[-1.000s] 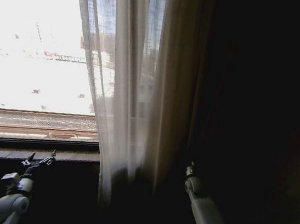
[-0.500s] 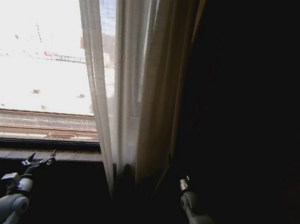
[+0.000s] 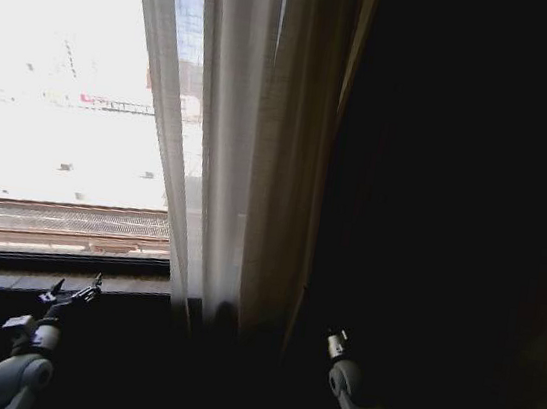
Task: Open the curtains by pulling them apart, changing their state from closed to fully open.
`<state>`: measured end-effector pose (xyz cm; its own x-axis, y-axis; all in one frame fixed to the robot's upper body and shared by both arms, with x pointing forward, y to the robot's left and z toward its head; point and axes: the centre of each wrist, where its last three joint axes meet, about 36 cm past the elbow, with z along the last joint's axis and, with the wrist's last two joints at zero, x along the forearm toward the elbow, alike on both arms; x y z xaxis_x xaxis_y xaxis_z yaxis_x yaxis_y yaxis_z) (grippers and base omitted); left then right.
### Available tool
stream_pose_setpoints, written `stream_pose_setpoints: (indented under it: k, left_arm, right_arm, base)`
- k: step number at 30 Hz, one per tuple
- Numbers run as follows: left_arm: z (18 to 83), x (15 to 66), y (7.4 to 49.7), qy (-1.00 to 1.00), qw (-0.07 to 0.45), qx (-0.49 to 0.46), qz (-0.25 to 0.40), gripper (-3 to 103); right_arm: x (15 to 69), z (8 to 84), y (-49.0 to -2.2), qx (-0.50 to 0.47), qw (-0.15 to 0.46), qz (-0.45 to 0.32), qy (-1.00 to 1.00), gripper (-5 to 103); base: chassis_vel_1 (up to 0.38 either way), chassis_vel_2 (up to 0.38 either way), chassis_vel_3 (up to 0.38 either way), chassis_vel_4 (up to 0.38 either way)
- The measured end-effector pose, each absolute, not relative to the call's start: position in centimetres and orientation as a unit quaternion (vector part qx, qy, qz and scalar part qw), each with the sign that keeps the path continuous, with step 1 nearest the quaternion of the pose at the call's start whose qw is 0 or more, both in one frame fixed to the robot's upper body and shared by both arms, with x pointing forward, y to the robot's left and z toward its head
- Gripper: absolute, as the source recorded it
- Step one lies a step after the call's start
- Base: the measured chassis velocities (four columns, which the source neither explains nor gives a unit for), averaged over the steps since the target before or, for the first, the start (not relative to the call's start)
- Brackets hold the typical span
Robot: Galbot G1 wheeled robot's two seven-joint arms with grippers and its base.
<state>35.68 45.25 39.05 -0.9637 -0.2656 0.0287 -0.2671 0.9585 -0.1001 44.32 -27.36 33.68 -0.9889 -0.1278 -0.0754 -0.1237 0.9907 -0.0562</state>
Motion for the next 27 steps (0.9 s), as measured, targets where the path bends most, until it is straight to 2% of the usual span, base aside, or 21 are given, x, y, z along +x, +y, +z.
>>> stream_pose_setpoints:
  k: [12, 21, 27]
  left_arm:
    - [39.05, 35.68, 45.25, -0.990, 0.007, 0.135, 0.052, 100]
    - [39.05, 35.68, 45.25, -0.990, 0.008, 0.135, 0.052, 100]
    - [39.05, 35.68, 45.25, -0.990, 0.007, 0.135, 0.052, 100]
  right_arm:
    - [44.12, 33.71, -27.00, -0.081, 0.049, -0.031, 0.995, 100]
    - [44.03, 33.90, -26.64, -0.092, 0.052, -0.033, 0.994, 100]
    - [44.13, 33.70, -26.60, -0.098, 0.052, -0.037, 0.993, 100]
  base:
    - [0.027, 0.008, -0.036, -0.010]
    - [0.217, 0.103, -0.205, -0.108]
    - [0.290, 0.236, -0.302, -0.230]
